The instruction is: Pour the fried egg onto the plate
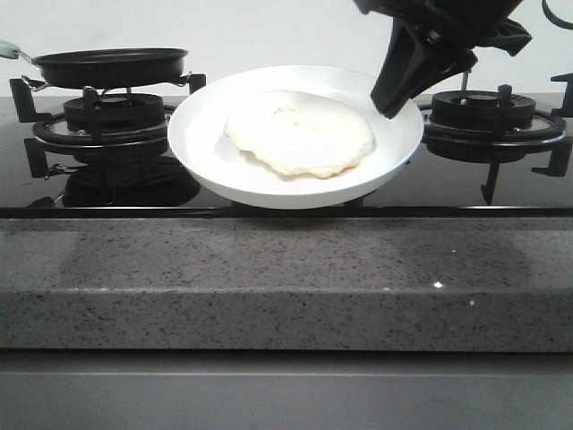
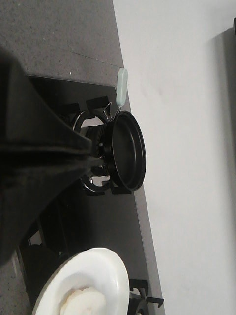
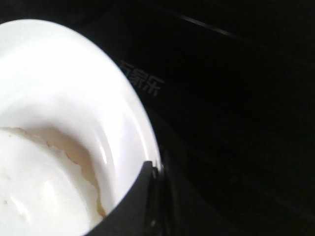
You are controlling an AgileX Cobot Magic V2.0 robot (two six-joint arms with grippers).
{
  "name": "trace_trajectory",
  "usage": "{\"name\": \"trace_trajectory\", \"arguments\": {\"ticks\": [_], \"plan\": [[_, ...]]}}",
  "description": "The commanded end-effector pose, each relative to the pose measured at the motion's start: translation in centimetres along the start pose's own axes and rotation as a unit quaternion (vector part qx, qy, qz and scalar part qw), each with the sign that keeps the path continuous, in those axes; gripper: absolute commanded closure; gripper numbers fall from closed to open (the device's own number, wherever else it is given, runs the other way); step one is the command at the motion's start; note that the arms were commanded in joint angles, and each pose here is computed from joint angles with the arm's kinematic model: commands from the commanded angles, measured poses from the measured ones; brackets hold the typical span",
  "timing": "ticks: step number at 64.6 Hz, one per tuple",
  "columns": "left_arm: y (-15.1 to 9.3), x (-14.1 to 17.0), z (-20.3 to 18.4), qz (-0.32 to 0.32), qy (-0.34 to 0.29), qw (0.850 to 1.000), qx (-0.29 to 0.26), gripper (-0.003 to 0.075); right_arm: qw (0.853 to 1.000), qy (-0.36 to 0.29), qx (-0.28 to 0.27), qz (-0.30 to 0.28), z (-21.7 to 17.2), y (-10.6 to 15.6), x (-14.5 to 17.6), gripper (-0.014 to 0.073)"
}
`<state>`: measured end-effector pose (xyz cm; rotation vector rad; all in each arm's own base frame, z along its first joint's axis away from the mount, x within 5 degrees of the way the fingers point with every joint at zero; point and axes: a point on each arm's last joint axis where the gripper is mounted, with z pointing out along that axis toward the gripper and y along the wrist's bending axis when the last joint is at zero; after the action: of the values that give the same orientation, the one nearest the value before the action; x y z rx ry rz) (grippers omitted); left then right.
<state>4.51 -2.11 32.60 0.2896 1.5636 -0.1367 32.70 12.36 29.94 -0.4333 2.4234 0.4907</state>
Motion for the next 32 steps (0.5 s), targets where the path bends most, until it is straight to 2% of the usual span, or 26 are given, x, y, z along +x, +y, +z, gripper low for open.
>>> {"name": "trace_trajectory", "arguments": {"ticks": [1, 32], "plan": [[0.36, -1.37, -0.13, -0.009, -0.044, 0.999, -0.016, 0.0739, 0.998, -0.057, -0.003, -0.001, -2.02, 0.6, -1.45, 0.0652], [0.36, -1.37, -0.13, -0.009, -0.044, 0.999, -0.016, 0.0739, 0.998, -0.057, -0.006, 0.003, -2.02, 0.65, -1.45, 0.0652]]}}
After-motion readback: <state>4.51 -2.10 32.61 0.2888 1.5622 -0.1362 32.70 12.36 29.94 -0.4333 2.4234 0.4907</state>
